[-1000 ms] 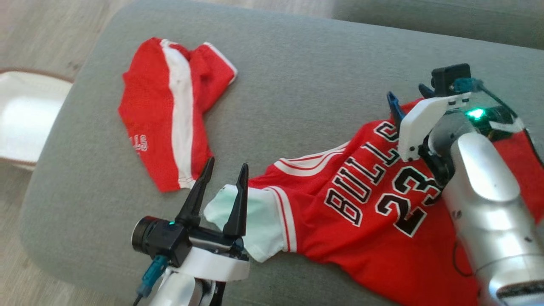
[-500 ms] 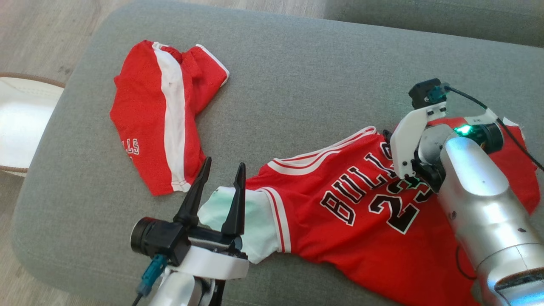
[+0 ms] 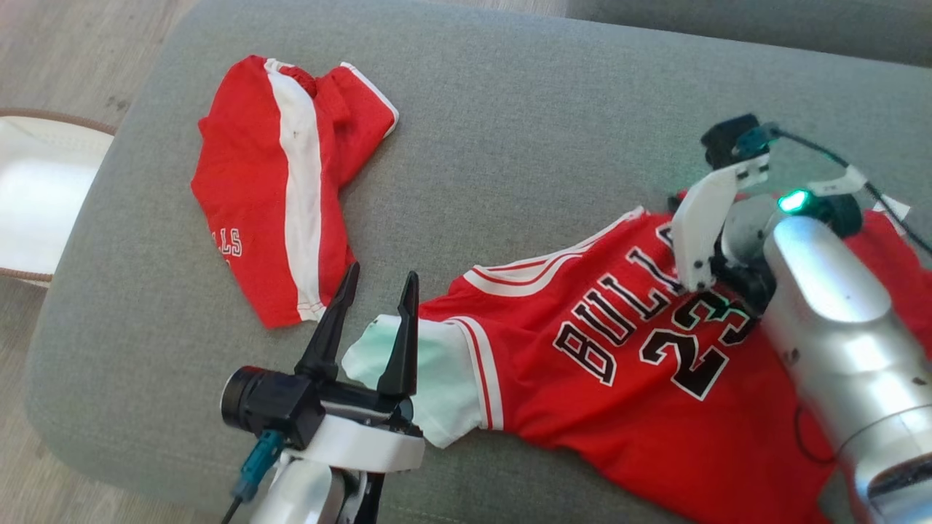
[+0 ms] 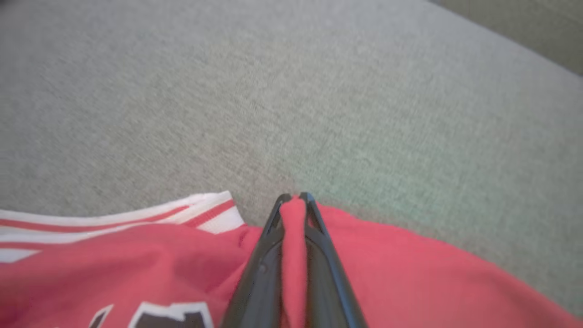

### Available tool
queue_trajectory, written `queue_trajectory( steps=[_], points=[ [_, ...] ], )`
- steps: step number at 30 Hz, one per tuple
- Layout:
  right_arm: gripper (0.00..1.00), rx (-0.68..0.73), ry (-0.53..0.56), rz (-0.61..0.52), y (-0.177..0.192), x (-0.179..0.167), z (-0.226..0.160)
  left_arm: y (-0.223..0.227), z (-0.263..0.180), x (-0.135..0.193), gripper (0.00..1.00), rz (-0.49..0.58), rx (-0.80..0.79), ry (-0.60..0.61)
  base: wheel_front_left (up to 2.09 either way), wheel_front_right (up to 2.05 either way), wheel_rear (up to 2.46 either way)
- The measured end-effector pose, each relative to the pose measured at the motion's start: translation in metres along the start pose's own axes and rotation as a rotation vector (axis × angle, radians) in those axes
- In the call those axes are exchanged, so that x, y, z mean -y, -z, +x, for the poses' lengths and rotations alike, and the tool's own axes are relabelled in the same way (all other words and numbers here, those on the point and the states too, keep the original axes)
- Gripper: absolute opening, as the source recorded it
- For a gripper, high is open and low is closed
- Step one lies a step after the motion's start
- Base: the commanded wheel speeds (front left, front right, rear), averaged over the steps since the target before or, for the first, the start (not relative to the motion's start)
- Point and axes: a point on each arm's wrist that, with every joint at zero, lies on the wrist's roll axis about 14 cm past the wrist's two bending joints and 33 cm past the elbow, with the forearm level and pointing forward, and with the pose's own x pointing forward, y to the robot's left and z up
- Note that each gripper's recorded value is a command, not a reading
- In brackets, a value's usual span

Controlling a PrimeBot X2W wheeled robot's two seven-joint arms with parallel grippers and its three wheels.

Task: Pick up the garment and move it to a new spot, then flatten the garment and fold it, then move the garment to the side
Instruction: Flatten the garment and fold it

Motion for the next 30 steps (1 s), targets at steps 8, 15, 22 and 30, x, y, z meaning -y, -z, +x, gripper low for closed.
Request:
queue_trajectory(
  steps=[8, 15, 22, 30],
  points=[
    [0.00, 0.355, 0.056, -0.050, -0.104, 0.037, -0.019, 0.003, 0.004, -0.004, 1.00, -0.015, -0.010, -0.014, 0.00, 0.00, 0.00],
    [0.00, 0.554, 0.124, -0.158, -0.164, 0.060, -0.033, 0.004, 0.009, -0.011, 1.00, -0.012, -0.014, -0.032, 0.00, 0.00, 0.00],
    [0.00, 0.650, 0.171, -0.285, -0.195, 0.070, -0.027, 0.004, 0.014, -0.020, 1.00, -0.013, -0.017, -0.057, 0.00, 0.00, 0.00],
    [1.00, 0.687, 0.208, -0.208, -0.190, 0.087, -0.038, 0.001, 0.016, -0.018, 1.00, -0.015, -0.005, -0.056, 0.00, 0.00, 0.00]
  ],
)
